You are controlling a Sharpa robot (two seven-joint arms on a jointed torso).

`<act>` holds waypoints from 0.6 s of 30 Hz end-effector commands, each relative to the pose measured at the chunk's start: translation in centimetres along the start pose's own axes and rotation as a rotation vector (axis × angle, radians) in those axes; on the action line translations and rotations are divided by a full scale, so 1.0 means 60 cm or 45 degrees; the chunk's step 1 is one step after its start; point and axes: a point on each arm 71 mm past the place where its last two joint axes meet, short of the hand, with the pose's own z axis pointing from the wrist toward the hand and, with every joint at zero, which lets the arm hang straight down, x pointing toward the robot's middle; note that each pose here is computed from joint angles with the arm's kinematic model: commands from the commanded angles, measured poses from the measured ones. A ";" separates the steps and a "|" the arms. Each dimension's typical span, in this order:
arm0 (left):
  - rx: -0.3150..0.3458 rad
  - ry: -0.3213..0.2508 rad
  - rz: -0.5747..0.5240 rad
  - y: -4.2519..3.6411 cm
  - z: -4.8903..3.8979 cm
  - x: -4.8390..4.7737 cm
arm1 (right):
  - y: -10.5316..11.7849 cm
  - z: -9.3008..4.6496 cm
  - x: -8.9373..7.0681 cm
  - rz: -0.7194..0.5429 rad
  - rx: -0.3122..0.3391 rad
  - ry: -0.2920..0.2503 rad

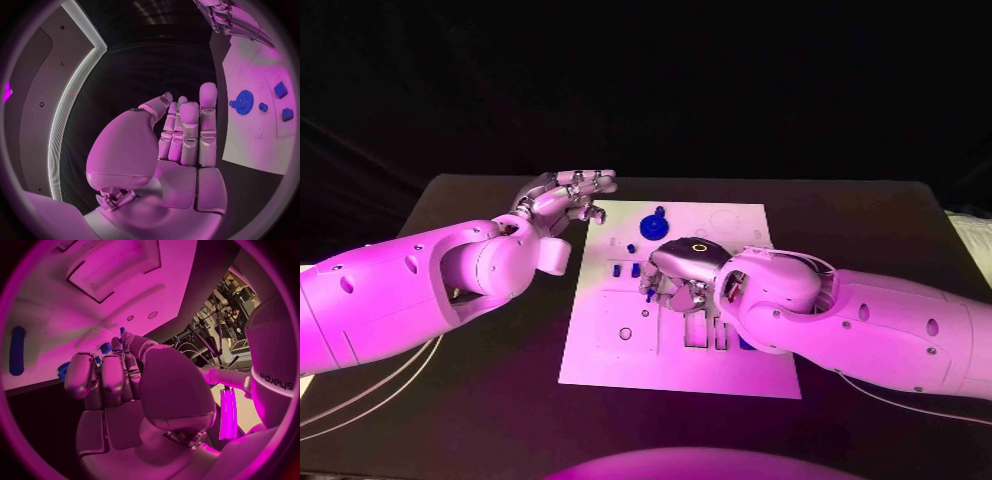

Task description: Assemble the parts on the task board

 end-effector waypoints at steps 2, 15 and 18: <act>0.013 0.034 0.004 -0.002 0.000 0.005 | 0.004 0.002 0.006 -0.029 -0.027 0.020; 0.003 0.034 0.004 0.000 0.002 0.005 | 0.017 0.004 0.015 -0.013 -0.059 0.051; 0.001 0.033 0.005 0.000 0.002 0.004 | 0.016 0.003 0.017 -0.014 -0.056 0.065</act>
